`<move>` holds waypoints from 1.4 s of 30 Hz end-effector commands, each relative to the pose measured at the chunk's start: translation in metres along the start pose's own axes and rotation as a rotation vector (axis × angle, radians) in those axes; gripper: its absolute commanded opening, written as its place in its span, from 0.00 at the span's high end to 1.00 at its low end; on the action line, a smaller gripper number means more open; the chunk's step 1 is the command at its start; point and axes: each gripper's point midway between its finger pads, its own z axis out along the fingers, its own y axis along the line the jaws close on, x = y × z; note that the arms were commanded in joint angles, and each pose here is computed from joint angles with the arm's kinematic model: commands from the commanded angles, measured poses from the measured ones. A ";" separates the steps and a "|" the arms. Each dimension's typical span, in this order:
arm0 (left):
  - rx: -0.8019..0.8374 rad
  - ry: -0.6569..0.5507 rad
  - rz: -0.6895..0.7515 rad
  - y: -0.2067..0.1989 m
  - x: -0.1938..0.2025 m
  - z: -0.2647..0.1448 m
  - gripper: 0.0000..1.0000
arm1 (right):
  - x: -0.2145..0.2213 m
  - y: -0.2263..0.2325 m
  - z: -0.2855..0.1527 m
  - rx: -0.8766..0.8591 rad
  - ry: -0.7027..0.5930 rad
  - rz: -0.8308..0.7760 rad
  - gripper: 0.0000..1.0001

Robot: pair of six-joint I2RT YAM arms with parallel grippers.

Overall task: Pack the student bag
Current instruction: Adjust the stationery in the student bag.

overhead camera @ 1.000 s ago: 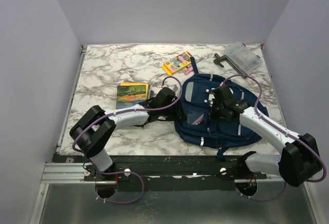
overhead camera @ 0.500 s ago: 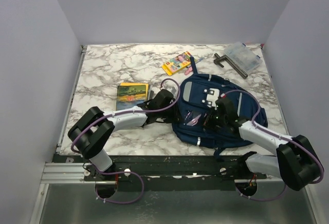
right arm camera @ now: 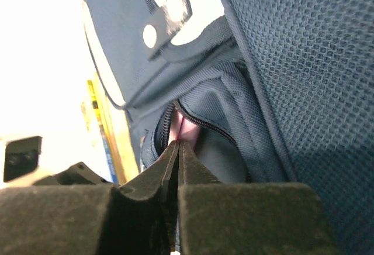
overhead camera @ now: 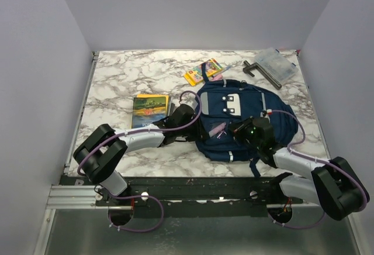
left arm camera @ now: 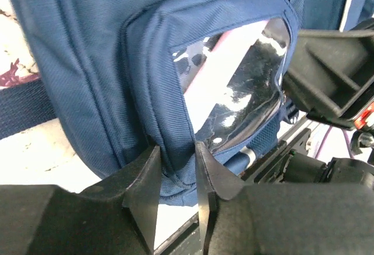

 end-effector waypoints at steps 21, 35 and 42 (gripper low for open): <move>0.013 0.026 0.116 -0.012 -0.004 -0.023 0.45 | -0.029 -0.017 -0.017 0.480 0.309 -0.747 0.64; -0.068 0.080 0.056 0.020 0.005 -0.006 0.46 | -0.023 -0.070 -0.008 0.786 0.225 -0.917 0.46; -0.091 0.059 0.047 0.032 0.002 -0.011 0.46 | -0.037 -0.046 -0.008 0.761 0.146 -0.911 0.89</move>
